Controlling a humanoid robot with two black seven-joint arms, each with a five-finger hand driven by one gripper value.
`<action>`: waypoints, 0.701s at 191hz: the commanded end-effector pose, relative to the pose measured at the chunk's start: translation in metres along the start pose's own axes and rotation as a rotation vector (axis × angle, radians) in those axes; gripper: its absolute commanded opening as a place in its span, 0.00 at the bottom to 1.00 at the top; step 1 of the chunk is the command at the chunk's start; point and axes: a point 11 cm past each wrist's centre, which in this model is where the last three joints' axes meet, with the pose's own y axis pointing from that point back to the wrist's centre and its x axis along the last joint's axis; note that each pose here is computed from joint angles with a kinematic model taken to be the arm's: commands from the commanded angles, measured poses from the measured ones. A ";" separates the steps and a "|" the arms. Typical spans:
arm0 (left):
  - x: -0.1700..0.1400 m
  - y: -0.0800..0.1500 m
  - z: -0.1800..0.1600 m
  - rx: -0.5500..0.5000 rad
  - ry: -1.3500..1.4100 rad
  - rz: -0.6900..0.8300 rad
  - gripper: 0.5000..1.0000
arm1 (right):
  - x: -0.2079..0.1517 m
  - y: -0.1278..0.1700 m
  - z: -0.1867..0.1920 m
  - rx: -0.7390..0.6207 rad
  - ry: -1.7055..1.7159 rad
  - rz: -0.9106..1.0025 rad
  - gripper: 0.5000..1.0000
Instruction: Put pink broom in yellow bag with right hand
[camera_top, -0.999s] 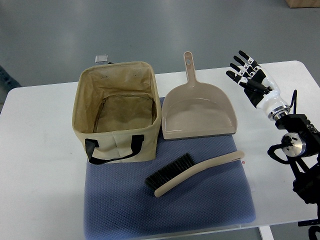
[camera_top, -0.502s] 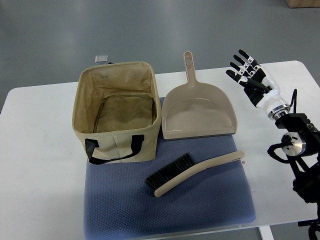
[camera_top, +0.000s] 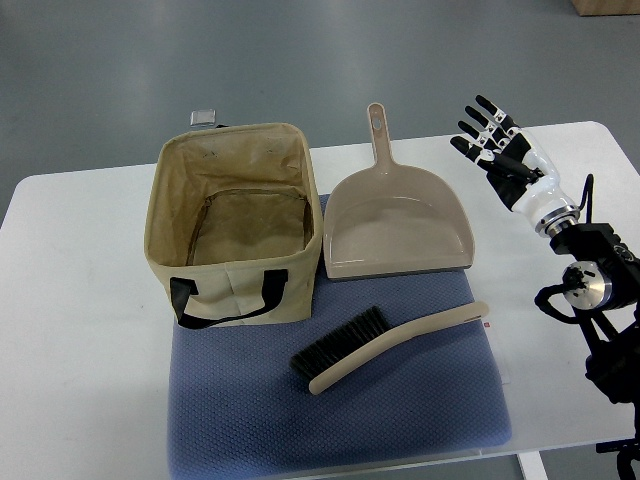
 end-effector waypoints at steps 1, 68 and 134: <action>0.000 0.000 0.000 0.001 0.000 0.000 1.00 | 0.000 0.000 -0.001 0.000 0.003 -0.002 0.86; 0.000 0.000 0.000 0.001 0.000 0.000 1.00 | 0.002 0.000 -0.003 -0.003 0.012 -0.005 0.86; 0.000 0.000 0.000 -0.001 0.000 0.000 1.00 | -0.004 0.000 -0.005 -0.005 0.015 -0.070 0.86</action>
